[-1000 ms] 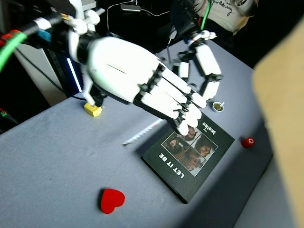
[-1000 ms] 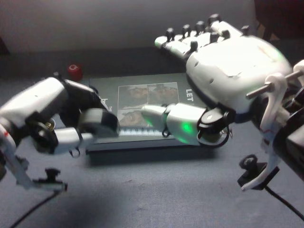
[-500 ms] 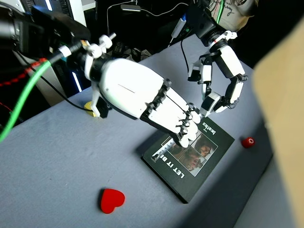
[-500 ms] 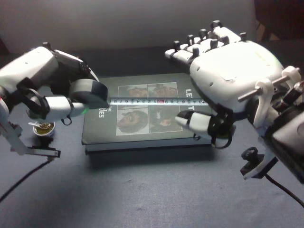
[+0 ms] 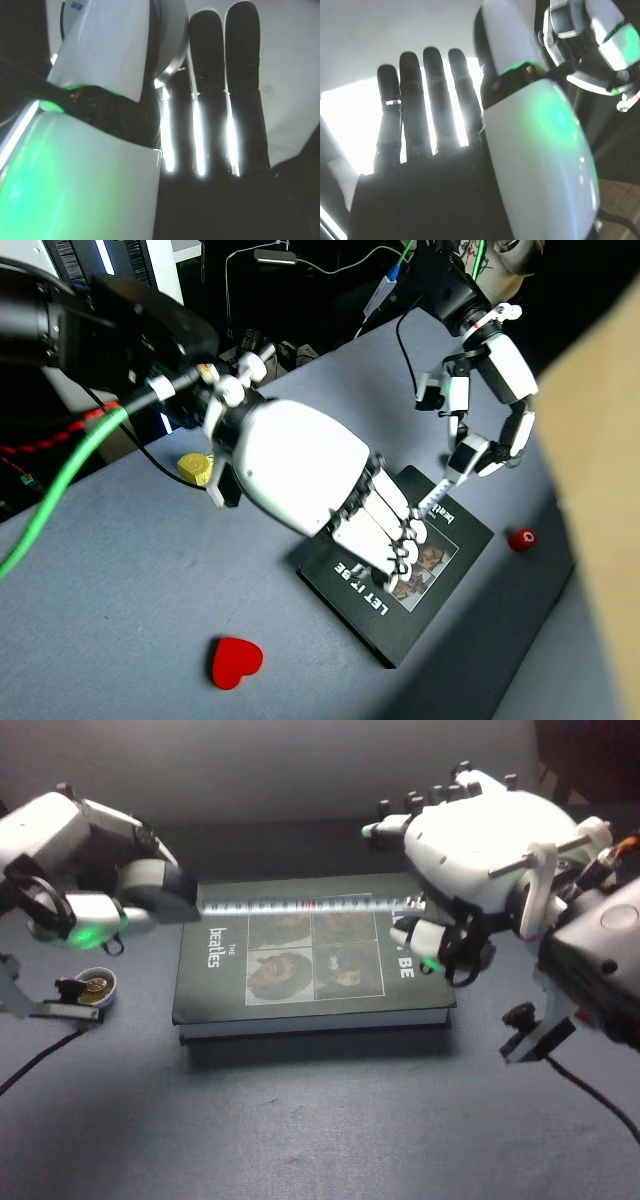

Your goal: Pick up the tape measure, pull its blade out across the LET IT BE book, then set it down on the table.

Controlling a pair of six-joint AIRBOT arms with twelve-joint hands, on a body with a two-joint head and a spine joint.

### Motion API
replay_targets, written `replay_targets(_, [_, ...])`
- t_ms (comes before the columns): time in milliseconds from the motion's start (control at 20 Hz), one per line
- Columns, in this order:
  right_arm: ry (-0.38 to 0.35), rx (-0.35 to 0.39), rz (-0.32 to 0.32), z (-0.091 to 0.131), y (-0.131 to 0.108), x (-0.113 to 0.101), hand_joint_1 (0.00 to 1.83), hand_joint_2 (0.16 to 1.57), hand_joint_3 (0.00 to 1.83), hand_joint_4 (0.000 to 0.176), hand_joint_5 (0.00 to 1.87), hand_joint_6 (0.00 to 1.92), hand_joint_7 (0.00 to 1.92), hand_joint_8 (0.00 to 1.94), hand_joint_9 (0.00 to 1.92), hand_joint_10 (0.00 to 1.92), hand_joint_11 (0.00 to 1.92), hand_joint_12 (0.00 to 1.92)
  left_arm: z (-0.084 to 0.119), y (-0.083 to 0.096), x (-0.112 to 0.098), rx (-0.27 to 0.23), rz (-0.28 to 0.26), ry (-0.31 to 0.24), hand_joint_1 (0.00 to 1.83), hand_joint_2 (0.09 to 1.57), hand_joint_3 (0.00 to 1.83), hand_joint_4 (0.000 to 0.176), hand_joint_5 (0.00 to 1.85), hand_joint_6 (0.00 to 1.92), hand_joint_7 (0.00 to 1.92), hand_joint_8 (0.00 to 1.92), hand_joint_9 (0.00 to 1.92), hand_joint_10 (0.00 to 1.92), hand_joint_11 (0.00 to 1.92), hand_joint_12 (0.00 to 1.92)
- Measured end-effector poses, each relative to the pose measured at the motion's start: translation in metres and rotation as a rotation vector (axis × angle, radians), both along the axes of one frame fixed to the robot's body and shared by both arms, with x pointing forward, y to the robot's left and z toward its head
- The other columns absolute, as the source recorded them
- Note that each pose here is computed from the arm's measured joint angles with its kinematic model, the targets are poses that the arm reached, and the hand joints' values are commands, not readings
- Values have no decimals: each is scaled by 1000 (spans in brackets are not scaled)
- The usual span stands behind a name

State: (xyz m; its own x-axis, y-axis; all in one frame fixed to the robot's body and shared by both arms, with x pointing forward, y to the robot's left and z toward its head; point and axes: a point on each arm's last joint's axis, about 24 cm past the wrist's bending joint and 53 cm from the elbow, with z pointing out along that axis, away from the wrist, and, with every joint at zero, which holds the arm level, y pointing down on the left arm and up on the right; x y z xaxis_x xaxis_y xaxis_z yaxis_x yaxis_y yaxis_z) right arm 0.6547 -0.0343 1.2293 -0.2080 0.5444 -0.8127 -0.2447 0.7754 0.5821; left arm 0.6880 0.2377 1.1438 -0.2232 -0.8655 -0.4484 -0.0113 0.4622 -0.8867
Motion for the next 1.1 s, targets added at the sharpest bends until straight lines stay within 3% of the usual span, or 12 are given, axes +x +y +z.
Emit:
replay_targets(350, [15, 5, -38, -11, -1, 18, 1018, 1186, 5, 0, 508, 23, 532, 18, 528, 33, 52, 1132, 10, 2, 5, -23, 15, -20, 1389, 1064, 0, 0, 1087, 663, 1143, 820, 921, 1123, 842, 996])
replay_targets(650, [-6, 18, -52, -2, 6, 32, 1016, 1187, 4, 0, 523, 23, 553, 20, 531, 28, 50, 1133, 15, 1, 7, -33, 14, -29, 1389, 1065, 0, 0, 1080, 653, 1148, 811, 922, 1134, 840, 998])
replay_targets(950, [43, 29, -68, -6, 7, 42, 984, 1207, 6, 0, 524, 12, 573, 13, 556, 26, 60, 1139, 13, -6, 7, -32, -9, -11, 1390, 1062, 0, 0, 1072, 667, 1161, 783, 933, 1126, 838, 1001])
replay_targets(1100, [20, 33, -78, 4, 7, 47, 979, 1207, 4, 0, 540, 17, 569, 9, 554, 22, 57, 1138, 13, -9, 7, -33, -17, -5, 1390, 1061, 0, 0, 1074, 671, 1163, 772, 937, 1123, 833, 996])
